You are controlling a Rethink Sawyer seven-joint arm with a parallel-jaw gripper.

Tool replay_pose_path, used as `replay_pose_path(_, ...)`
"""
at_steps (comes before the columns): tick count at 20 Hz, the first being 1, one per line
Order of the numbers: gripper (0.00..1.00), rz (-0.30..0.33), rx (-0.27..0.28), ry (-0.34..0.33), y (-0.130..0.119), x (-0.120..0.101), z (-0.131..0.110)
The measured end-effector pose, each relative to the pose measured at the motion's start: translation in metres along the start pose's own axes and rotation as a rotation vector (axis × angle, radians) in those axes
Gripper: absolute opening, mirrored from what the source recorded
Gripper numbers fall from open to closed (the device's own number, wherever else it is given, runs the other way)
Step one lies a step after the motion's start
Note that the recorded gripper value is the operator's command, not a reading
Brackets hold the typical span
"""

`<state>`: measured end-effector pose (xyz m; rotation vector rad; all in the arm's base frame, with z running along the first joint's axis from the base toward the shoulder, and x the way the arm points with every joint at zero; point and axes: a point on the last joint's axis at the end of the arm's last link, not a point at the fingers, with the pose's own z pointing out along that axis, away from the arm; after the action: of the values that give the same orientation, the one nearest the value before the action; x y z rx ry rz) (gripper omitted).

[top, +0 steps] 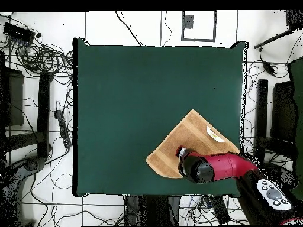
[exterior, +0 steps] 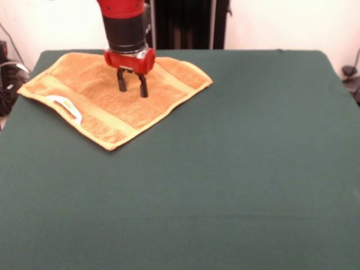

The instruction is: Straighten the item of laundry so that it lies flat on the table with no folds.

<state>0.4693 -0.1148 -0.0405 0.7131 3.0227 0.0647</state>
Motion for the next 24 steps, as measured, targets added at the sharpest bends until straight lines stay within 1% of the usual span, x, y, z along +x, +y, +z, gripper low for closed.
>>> replay_pose_path(3, 1.0, 0.004, -0.005, 0.001, -0.001, 0.0, 0.0)
replay_pose_path(9, 1.0, -0.023, 0.013, -0.004, 0.003, 0.002, 0.0)
replay_pose_path(12, 1.0, -0.061, 0.04, -0.013, 0.007, 0.003, -0.001)
replay_pose_path(15, 1.0, -0.083, 0.058, -0.018, 0.01, 0.004, -0.001)
replay_pose_path(16, 1.0, -0.107, 0.082, -0.025, 0.014, 0.004, -0.001)
replay_pose_path(24, 1.0, -0.179, 0.153, -0.045, 0.026, 0.006, -0.002)
